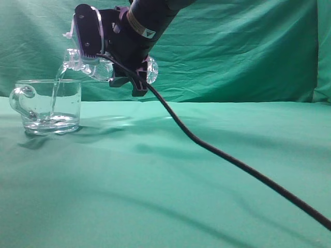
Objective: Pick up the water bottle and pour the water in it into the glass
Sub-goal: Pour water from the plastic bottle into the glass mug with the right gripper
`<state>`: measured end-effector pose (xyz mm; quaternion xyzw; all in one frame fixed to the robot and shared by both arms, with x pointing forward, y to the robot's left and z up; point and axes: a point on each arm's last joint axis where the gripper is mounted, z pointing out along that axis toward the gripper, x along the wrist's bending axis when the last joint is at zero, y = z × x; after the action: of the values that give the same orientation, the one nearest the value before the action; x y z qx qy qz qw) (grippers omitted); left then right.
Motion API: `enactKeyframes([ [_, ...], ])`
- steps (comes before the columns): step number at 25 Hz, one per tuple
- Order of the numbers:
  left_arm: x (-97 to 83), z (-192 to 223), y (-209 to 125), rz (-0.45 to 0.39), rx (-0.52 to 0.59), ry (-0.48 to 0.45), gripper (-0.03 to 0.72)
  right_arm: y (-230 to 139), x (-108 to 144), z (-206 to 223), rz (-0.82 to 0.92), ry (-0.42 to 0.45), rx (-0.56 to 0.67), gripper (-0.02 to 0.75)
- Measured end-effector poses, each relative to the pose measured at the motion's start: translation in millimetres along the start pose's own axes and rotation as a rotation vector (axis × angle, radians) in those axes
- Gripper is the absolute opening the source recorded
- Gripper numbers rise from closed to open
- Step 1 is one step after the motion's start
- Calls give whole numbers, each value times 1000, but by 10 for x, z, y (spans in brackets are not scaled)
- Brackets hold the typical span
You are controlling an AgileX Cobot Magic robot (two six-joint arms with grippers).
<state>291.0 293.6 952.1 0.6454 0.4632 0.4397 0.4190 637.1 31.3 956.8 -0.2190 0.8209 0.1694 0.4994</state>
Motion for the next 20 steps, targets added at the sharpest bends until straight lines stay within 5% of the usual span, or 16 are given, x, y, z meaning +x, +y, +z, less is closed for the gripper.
enactKeyframes([
  [20, 0, 0, 0, 0, 0, 0, 0, 0, 0, 0, 0, 0, 0, 327],
])
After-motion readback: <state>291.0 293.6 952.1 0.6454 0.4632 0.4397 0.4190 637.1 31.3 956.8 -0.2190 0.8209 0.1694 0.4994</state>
